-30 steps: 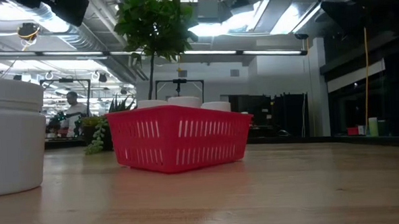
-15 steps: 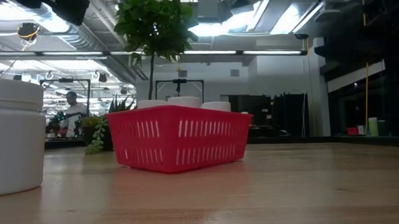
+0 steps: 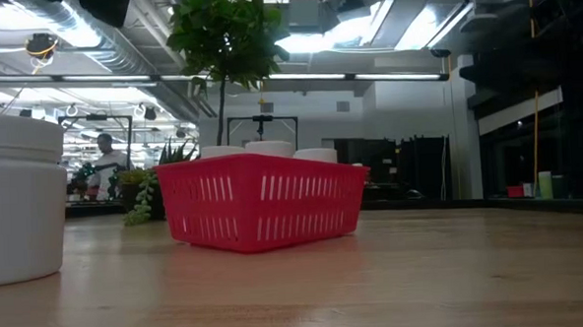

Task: Pick and place pill bottles into a basket
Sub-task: Put the top white medicine bottle into the red bin

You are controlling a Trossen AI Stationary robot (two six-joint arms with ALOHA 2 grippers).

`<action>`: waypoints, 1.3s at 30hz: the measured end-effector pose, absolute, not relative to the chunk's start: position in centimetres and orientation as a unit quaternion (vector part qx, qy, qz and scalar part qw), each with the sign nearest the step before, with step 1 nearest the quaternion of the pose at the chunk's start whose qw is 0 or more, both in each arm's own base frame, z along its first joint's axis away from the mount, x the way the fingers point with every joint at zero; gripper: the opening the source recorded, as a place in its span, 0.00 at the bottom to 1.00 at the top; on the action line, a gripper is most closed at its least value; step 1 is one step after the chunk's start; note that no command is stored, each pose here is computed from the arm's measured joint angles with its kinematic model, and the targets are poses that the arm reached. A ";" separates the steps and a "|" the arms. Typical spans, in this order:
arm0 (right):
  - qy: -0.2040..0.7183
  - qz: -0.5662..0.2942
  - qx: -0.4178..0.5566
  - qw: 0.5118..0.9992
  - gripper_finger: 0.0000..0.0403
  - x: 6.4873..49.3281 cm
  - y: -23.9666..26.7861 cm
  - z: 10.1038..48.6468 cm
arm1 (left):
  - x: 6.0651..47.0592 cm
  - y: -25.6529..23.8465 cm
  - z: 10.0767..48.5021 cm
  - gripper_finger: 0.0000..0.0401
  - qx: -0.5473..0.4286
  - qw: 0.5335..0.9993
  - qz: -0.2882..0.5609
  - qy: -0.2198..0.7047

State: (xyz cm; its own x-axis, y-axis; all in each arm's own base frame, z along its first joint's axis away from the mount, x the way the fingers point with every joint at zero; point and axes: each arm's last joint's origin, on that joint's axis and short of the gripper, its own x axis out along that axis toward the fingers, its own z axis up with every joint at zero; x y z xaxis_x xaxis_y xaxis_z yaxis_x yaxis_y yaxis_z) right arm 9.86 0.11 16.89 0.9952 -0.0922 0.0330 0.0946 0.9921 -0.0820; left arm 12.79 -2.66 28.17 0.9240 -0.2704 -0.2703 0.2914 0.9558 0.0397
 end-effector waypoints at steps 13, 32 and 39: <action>-0.015 -0.046 -0.042 0.998 0.65 9.9 0.1 16.9 | 12.9 -2.7 28.6 0.68 0.047 0.983 -0.143 0.109; -0.015 -0.046 -0.042 0.998 0.65 9.9 0.1 16.9 | 14.0 -2.7 28.6 0.68 0.085 0.985 -0.112 0.098; -0.015 -0.046 -0.042 0.998 0.65 9.9 0.1 16.9 | 13.2 -1.0 30.4 0.72 0.090 0.972 0.024 0.216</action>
State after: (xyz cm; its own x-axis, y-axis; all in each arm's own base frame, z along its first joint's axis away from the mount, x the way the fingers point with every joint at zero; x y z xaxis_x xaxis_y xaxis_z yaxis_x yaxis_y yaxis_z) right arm 9.86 0.12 16.88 0.9953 -0.0915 0.0330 0.0939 0.9922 -0.0821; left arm 13.24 -0.99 30.41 0.9058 0.0854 -0.4149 -0.0074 0.9825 0.1860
